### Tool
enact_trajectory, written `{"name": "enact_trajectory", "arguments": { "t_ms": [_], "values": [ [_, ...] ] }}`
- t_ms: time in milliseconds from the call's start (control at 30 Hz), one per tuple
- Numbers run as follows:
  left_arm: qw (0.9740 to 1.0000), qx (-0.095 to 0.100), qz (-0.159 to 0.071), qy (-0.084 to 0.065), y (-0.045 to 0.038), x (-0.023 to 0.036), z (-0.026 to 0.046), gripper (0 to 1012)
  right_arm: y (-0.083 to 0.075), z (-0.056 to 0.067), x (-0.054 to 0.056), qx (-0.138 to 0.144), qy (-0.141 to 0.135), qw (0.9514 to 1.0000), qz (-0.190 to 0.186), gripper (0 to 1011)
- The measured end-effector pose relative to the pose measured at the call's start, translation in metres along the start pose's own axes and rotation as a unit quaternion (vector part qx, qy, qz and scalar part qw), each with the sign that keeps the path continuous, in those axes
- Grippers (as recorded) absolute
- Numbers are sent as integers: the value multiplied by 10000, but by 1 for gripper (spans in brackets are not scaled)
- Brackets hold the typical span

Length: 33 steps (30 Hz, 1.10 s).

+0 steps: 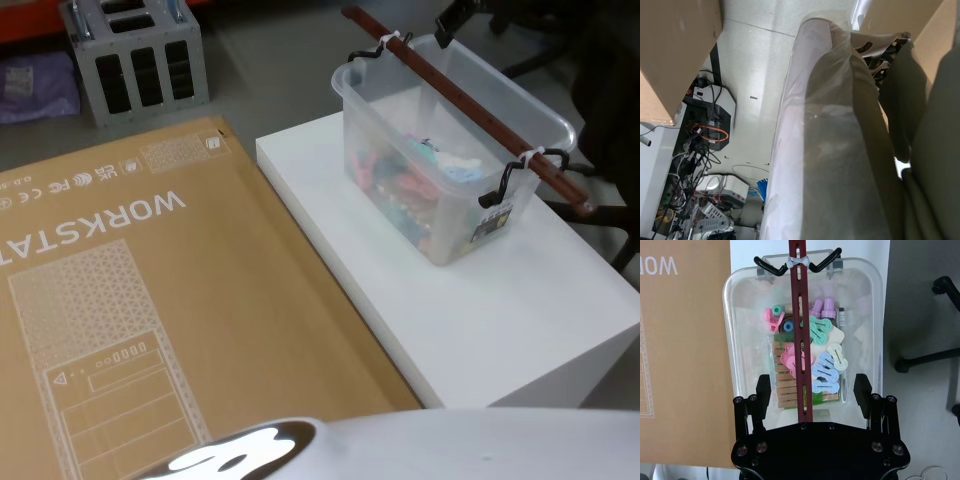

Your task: Use one hand to grasp the basket and place it at the designated location.

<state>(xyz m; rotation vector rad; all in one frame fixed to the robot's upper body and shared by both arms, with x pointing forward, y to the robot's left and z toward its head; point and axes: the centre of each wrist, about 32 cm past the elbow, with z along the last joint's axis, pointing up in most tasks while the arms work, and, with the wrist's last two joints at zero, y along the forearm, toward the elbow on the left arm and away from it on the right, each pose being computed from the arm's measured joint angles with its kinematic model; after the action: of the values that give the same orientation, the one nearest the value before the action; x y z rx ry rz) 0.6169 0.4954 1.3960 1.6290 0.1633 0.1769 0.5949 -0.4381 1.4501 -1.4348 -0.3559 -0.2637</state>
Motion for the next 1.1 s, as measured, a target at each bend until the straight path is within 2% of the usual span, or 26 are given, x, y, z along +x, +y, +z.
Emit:
{"name": "enact_trajectory", "arguments": {
  "t_ms": [1100],
  "values": [
    [10000, 0, 0, 0, 0, 0, 0, 0, 0, 0, 0, 0, -2, 10000, 0, 1000]
  ]
}}
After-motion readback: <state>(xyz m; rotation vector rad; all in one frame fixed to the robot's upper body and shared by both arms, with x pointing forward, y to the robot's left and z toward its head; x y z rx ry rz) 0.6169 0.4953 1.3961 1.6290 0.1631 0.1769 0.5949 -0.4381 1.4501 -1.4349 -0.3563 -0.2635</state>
